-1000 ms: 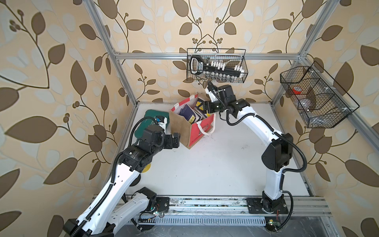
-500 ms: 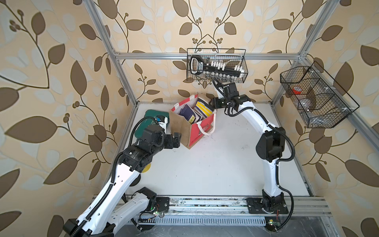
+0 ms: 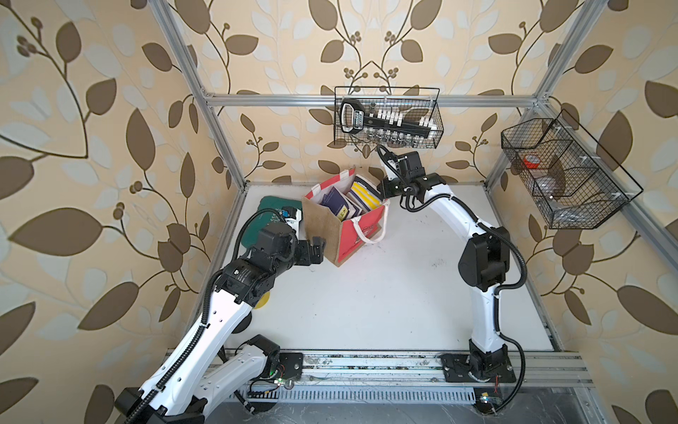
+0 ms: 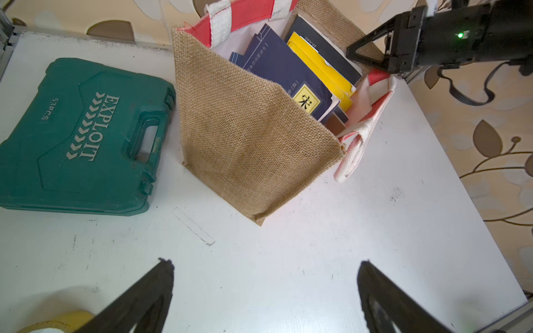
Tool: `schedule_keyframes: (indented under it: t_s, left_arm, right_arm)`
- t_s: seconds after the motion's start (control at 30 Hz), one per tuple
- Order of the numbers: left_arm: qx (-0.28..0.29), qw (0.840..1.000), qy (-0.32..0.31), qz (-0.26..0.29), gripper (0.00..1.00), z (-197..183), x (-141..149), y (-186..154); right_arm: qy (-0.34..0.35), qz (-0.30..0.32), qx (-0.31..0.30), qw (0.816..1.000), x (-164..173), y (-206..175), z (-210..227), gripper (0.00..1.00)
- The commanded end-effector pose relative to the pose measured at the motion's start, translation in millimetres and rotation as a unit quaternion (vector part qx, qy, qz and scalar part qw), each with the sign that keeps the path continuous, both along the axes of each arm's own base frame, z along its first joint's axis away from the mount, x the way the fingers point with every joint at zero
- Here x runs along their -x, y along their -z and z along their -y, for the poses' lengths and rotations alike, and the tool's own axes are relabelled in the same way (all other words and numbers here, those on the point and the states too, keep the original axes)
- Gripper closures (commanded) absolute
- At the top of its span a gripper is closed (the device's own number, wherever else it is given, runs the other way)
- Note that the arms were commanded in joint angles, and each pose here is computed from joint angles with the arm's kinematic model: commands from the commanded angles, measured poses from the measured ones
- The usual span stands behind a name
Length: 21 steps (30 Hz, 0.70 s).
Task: Put the books into the canvas bag
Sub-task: Adjust the canvas bag at the center of the board.
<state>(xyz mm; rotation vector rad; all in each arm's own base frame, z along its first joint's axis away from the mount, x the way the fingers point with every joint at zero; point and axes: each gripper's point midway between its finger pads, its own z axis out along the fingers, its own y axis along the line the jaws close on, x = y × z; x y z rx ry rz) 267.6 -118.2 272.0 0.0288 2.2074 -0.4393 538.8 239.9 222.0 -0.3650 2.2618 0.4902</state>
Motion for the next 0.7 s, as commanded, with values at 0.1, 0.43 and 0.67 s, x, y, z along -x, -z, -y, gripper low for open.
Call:
schedule_keyframes:
  t_s: [0.1, 0.43, 0.67]
  left_arm:
    - [0.023, 1.0, 0.002, 0.011, 0.01, 3.1, -4.0, -6.6]
    - [0.034, 0.999, 0.001, 0.008, 0.01, 4.6, -3.7, -4.8]
    - [0.034, 0.999, -0.001, 0.007, 0.01, 3.6, -2.0, -2.4]
  right_arm:
    - [-0.024, 0.182, -0.051, 0.982, 53.2, -155.8, -2.6, 1.0]
    - [-0.091, 0.303, -0.073, 0.946, 146.5, -230.3, -27.7, 1.0]
    - [0.022, 0.318, -0.075, 0.945, 153.1, -220.6, 24.8, 1.0]
